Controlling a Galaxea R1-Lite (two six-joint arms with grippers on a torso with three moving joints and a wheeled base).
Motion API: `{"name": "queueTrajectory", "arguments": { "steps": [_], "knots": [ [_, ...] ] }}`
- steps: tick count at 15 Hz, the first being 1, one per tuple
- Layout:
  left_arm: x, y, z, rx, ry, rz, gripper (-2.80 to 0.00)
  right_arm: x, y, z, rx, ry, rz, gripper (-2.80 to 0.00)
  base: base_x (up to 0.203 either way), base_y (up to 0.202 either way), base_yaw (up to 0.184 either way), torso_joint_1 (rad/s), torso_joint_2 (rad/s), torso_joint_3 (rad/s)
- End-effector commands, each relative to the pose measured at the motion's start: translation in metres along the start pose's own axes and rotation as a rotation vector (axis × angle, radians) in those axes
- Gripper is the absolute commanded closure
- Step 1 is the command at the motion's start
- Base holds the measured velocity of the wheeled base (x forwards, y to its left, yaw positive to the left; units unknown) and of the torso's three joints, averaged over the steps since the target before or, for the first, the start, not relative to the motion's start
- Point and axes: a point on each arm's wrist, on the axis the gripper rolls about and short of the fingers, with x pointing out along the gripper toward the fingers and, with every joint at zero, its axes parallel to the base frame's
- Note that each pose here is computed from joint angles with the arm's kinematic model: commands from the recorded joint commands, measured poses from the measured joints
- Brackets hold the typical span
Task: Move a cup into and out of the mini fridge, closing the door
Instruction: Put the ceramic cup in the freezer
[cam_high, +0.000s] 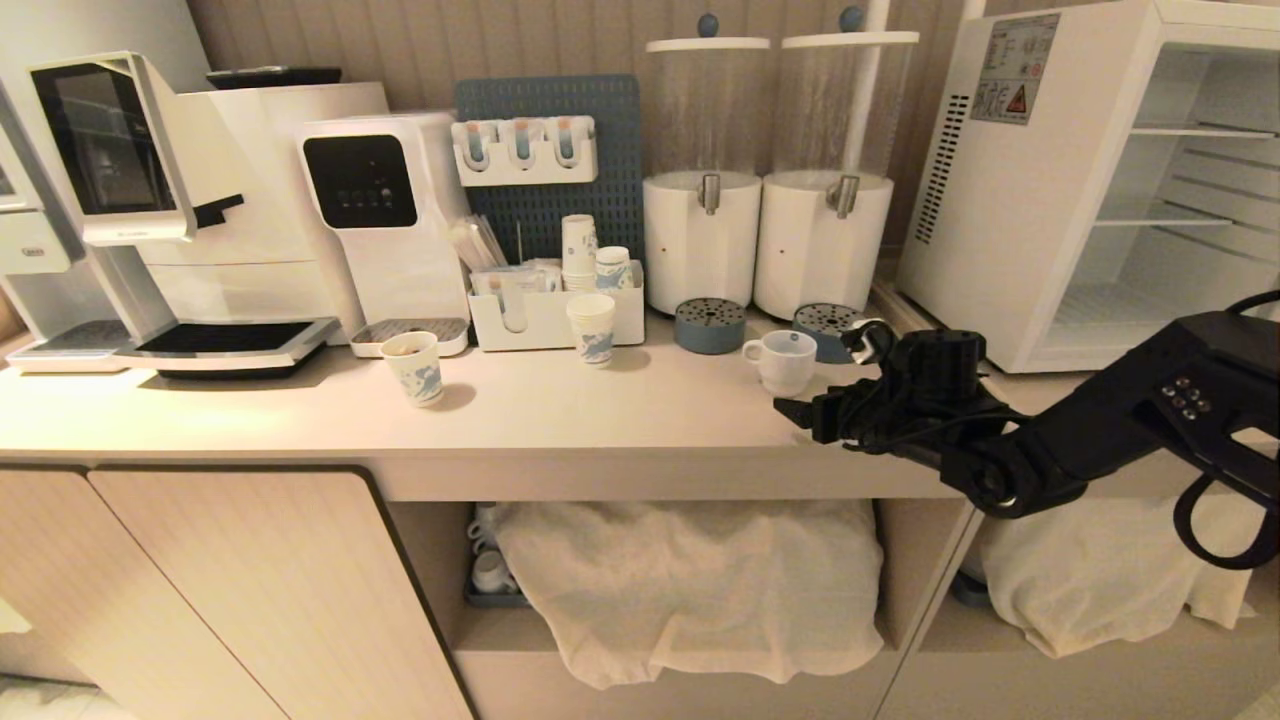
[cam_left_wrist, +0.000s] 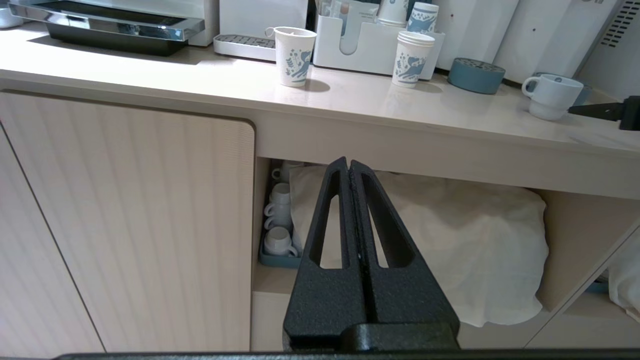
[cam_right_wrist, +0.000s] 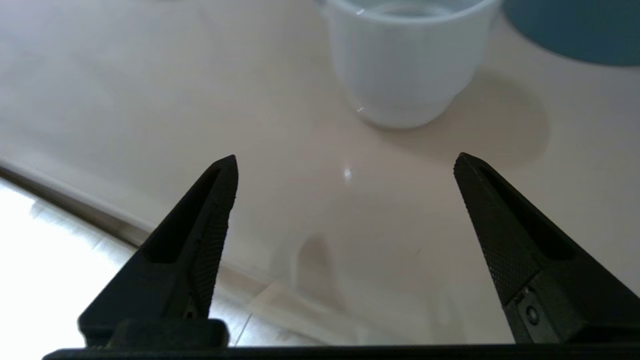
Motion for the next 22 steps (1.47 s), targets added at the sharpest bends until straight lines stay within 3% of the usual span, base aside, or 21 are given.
{"name": "queueTrajectory", "arguments": {
  "steps": [1,13,18,22],
  "knots": [
    [0.002,0.002,-0.011,-0.003,0.03,0.005,0.0,0.008,-0.002,0.001,-0.004,-0.015,-0.011,-2.8,0.0,0.0,0.0,0.0,0.0,0.0],
    [0.002,0.002,-0.01,-0.006,0.022,0.004,0.0,0.053,-0.011,-0.006,-0.023,-0.037,-0.06,-2.8,0.0,0.0,0.0,0.0,0.0,0.0],
    [0.002,0.002,-0.01,-0.006,0.022,0.005,0.0,0.07,-0.016,-0.015,-0.075,-0.121,-0.189,-2.8,0.0,0.0,0.0,0.0,0.0,0.0],
    [0.002,0.002,-0.01,-0.006,0.022,0.004,0.0,0.071,-0.015,-0.012,-0.083,-0.138,-0.204,-2.8,0.0,0.0,0.0,0.0,0.0,0.0]
  ]
}}
